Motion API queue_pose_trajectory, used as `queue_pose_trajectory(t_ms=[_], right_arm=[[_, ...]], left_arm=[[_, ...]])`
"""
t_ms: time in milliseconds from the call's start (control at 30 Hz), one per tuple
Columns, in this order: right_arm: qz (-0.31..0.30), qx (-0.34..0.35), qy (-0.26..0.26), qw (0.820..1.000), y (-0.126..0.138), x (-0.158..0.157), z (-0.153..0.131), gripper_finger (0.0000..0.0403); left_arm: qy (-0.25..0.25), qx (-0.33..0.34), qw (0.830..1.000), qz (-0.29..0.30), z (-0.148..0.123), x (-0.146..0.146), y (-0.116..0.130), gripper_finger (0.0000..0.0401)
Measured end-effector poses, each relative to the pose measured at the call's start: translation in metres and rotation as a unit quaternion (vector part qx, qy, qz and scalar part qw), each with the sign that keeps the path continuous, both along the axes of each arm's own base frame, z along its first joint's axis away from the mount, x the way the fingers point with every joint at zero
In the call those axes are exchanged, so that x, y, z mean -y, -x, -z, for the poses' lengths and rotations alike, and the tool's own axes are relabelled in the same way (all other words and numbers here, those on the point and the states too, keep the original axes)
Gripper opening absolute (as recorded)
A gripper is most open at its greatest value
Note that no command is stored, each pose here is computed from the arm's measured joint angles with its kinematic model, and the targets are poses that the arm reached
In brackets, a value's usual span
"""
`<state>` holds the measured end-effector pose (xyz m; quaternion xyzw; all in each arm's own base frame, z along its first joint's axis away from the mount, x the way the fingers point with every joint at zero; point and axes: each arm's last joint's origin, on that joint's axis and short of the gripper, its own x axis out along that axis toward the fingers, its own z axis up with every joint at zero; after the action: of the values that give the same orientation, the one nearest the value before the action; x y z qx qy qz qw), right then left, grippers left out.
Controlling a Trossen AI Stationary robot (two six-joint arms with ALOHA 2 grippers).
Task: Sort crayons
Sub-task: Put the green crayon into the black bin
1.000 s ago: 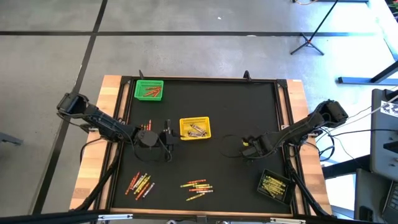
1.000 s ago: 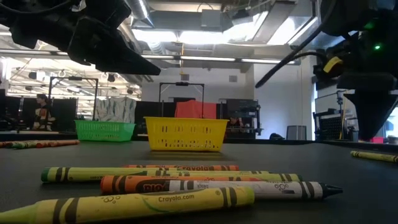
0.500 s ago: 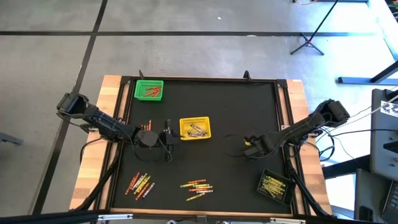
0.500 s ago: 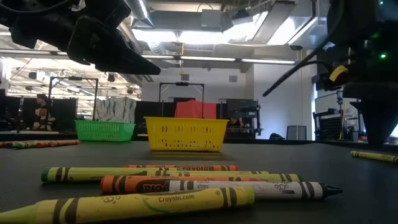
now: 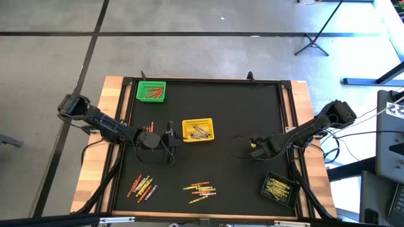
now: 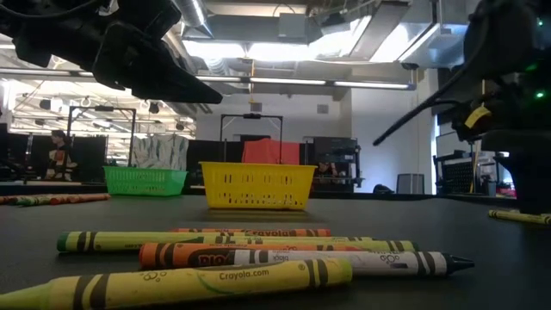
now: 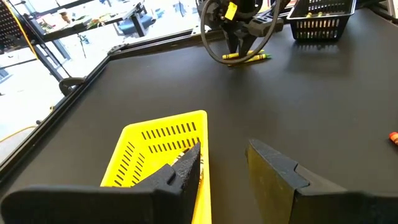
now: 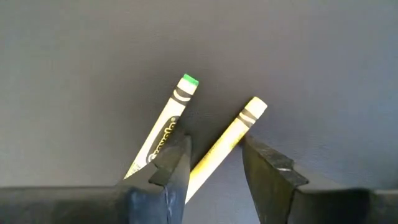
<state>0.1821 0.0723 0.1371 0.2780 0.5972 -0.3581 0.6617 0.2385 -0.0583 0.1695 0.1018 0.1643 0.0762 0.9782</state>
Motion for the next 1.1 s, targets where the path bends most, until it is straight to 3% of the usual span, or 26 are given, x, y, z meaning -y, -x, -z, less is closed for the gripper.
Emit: queue_pose_trajectory(t_ms=[267,600,900,1100], right_arm=[[0.000,-0.004,-0.004,1.000,0.001,0.000,0.001,0.0142],[-0.026,-0.009,-0.002,1.000,0.001,0.000,0.001,0.0013],[-0.037,-0.033,0.009,0.999,0.002,0.001,-0.006,0.0036],[-0.065,-0.023,-0.005,0.998,-0.013,-0.010,-0.040,0.0025]], left_arm=[[0.000,0.000,1.000,0.000,0.000,0.000,0.000,0.0115],[0.000,0.000,1.000,0.000,0.000,0.000,0.000,0.0115],[0.000,0.000,1.000,0.000,0.000,0.000,0.000,0.0115],[0.000,0.000,1.000,0.000,0.000,0.000,0.000,0.0115]])
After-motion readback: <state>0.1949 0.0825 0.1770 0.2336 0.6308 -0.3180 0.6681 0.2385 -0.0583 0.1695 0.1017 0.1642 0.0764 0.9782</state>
